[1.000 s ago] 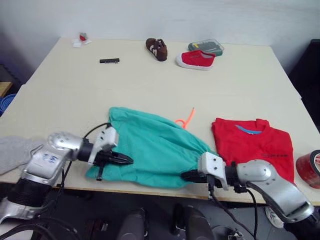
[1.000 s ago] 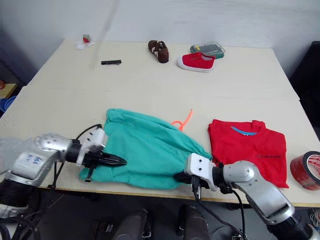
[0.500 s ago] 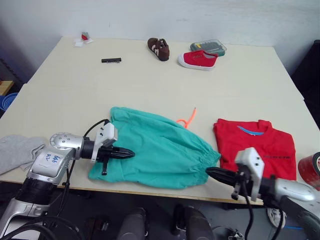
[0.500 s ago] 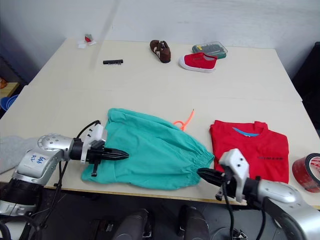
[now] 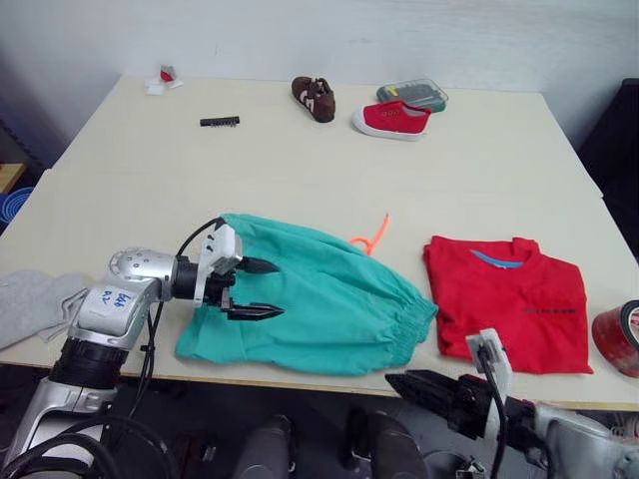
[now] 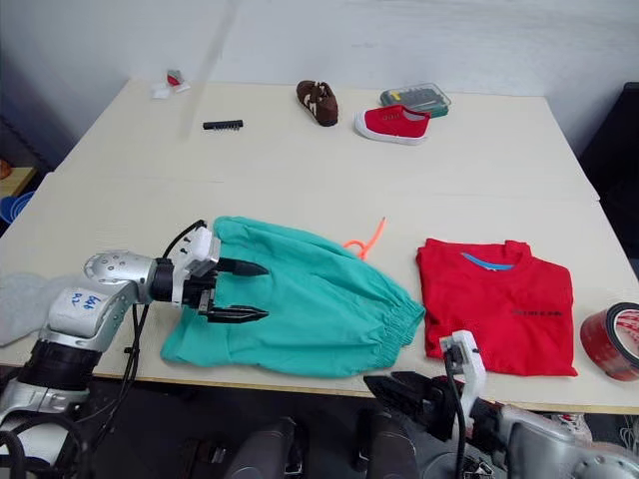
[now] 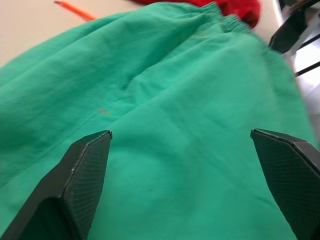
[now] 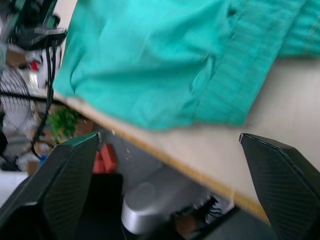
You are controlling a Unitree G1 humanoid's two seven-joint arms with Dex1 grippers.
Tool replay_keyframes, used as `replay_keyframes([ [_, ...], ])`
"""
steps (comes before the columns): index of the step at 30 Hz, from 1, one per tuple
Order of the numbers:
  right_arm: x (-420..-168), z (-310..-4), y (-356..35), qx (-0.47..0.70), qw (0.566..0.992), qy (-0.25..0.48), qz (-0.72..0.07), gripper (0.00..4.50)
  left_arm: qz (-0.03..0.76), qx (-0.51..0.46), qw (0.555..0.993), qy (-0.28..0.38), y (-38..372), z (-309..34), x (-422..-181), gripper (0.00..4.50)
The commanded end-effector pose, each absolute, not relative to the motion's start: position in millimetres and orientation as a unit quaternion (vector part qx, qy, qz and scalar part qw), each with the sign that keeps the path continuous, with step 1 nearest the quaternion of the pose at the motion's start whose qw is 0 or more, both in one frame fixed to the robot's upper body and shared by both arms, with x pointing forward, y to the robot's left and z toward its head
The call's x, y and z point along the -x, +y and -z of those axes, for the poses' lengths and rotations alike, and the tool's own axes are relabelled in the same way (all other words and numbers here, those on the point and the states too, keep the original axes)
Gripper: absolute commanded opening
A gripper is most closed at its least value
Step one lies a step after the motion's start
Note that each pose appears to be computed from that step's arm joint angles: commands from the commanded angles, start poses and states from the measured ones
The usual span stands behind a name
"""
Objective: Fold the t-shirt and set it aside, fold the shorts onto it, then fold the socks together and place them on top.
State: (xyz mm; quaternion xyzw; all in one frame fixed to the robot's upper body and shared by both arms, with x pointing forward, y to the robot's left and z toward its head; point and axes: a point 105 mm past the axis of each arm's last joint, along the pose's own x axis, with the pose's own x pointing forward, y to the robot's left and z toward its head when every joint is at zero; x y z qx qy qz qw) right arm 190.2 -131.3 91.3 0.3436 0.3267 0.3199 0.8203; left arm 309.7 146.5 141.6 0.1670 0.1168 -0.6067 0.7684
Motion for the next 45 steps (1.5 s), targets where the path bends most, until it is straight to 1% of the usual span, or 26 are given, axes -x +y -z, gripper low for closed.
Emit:
replay_keyframes([
  [1,-200,-76,-131,-0.365,0.811,0.358,-0.283,4.50,0.599,-0.199,0.769,0.102,147,-139,-317,4.29],
  [3,-205,-71,-129,-0.357,0.810,0.372,-0.279,4.50,0.597,-0.193,0.772,0.099,146,-138,-321,3.84],
  [6,-212,-72,-123,-0.364,0.804,0.374,-0.283,4.50,0.597,-0.190,0.774,0.091,142,-140,-325,2.87],
  [9,-222,-73,-118,-0.368,0.803,0.370,-0.287,4.50,0.594,-0.208,0.771,0.095,140,-135,-326,1.87],
  [12,-232,-77,-113,-0.364,0.808,0.358,-0.295,3.89,0.585,-0.240,0.767,0.114,146,-119,-327,0.89],
  [14,-235,-82,-111,-0.362,0.810,0.347,-0.305,3.16,0.582,-0.253,0.763,0.125,150,-109,-327,0.23],
  [15,-236,-85,-110,-0.357,0.811,0.343,-0.311,2.76,0.582,-0.255,0.761,0.128,151,-104,-326,0.00],
  [17,-236,-91,-110,-0.352,0.813,0.333,-0.323,2.08,0.583,-0.255,0.759,0.136,151,-97,-324,0.00],
  [18,-237,-93,-110,-0.347,0.815,0.329,-0.328,1.66,0.582,-0.257,0.759,0.137,152,-95,-325,0.00],
  [22,-235,-109,-109,-0.294,0.824,0.309,-0.372,0.24,0.571,-0.266,0.764,0.137,154,-92,-329,0.00],
  [23,-235,-121,-104,-0.271,0.823,0.295,-0.403,0.05,0.565,-0.267,0.769,0.135,153,-92,-331,0.00],
  [24,-235,-128,-102,-0.253,0.821,0.287,-0.423,0.05,0.560,-0.267,0.772,0.134,153,-92,-333,0.00],
  [26,-238,-154,-89,-0.215,0.806,0.259,-0.487,0.05,0.551,-0.269,0.779,0.134,152,-92,-337,0.00],
  [28,-243,-171,-79,-0.194,0.791,0.243,-0.527,0.05,0.547,-0.271,0.780,0.134,150,-91,-339,0.00],
  [31,-253,-186,-55,-0.142,0.764,0.238,-0.582,0.05,0.547,-0.274,0.780,0.133,146,-90,-340,0.00],
  [34,-266,-182,-19,-0.071,0.746,0.240,-0.617,0.05,0.542,-0.274,0.783,0.132,145,-89,-342,0.00],
  [37,-276,-174,6,-0.033,0.737,0.239,-0.632,0.05,0.535,-0.272,0.789,0.130,145,-89,-343,0.00],
  [41,-292,-160,28,0.001,0.740,0.232,-0.631,0.05,0.518,-0.267,0.802,0.128,149,-88,-343,0.00],
  [44,-298,-158,35,0.007,0.742,0.219,-0.634,0.05,0.496,-0.258,0.819,0.128,158,-90,-341,0.00],
  [45,-298,-162,38,0.001,0.740,0.207,-0.640,0.28,0.487,-0.251,0.827,0.127,163,-92,-341,0.00],
])
